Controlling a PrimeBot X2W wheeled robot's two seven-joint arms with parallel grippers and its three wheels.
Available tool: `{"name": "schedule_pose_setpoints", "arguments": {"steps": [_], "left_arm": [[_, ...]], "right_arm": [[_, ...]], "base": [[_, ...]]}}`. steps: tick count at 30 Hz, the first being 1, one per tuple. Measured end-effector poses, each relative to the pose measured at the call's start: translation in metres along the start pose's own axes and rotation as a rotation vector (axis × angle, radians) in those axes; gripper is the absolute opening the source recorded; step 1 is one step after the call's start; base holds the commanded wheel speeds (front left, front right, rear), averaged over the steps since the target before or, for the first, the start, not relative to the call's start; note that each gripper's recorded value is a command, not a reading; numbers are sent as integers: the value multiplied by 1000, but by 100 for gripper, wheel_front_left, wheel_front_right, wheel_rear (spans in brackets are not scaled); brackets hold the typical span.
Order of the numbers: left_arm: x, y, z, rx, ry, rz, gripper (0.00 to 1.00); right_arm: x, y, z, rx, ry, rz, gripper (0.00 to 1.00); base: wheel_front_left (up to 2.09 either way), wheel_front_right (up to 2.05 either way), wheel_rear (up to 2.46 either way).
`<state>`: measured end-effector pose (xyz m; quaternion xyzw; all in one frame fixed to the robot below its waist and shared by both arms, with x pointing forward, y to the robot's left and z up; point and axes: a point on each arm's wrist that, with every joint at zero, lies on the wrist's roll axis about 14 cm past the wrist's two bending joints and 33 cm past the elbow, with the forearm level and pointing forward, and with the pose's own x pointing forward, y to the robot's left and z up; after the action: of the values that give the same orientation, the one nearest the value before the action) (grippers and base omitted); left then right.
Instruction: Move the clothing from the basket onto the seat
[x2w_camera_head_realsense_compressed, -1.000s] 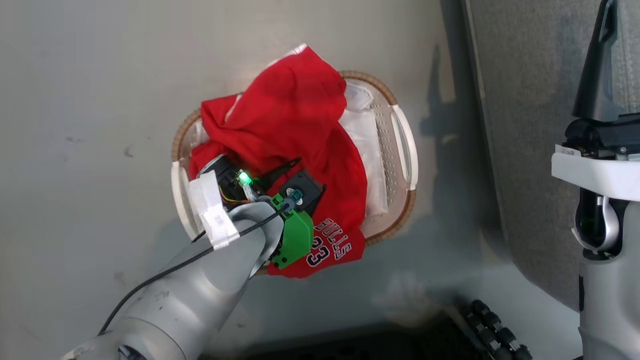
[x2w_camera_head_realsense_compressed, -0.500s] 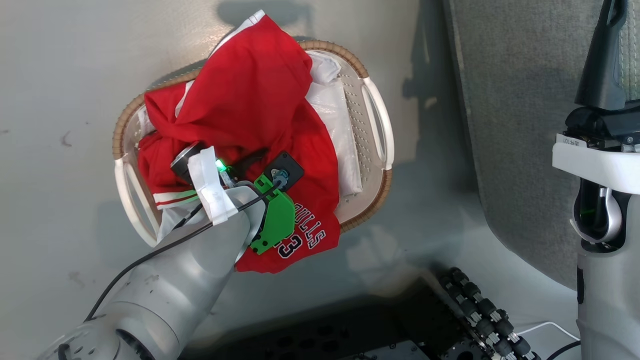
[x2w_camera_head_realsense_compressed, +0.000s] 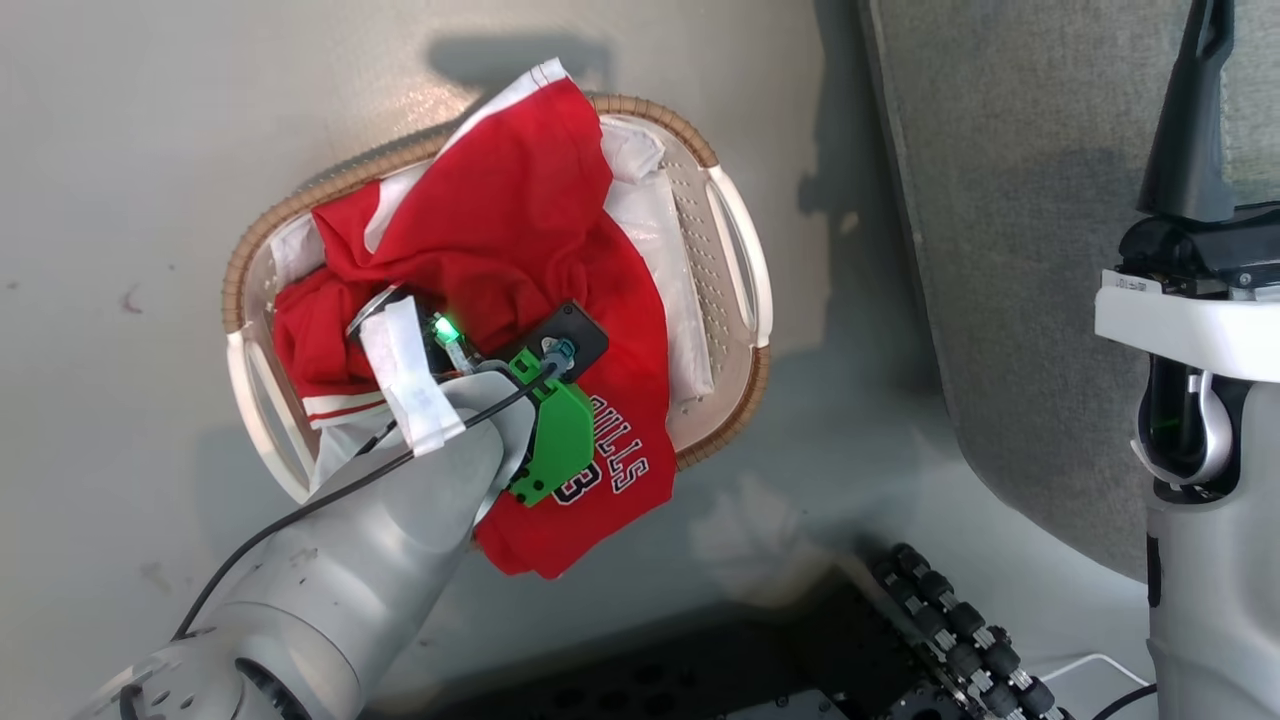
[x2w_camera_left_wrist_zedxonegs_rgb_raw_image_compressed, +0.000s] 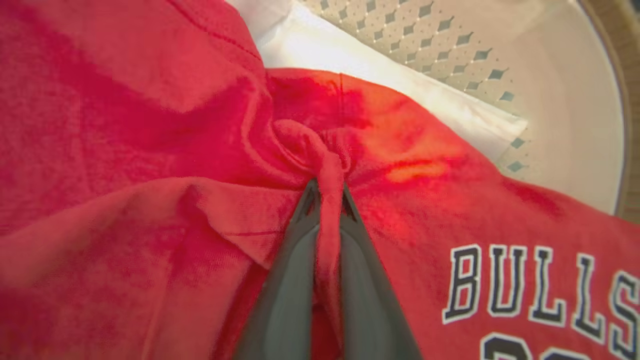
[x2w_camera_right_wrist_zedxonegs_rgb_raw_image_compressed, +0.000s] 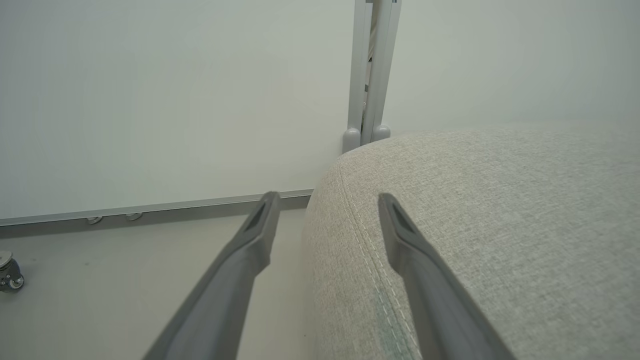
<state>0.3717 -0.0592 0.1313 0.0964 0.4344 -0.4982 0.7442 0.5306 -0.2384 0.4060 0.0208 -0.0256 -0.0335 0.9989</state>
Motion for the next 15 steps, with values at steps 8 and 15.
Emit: {"name": "schedule_pose_setpoints", "arguments": {"steps": [8, 15], "left_arm": [[-24, -3, 49, -62, -185, 28, 0], [-59, -1, 102, -70, -351, 78, 0]], "right_arm": [[-4, 10, 22, 0, -29, 22, 100], [-15, 16, 46, -8, -54, 33, 100]], "base": [[0, 0, 0], [0, 0, 0]]}}
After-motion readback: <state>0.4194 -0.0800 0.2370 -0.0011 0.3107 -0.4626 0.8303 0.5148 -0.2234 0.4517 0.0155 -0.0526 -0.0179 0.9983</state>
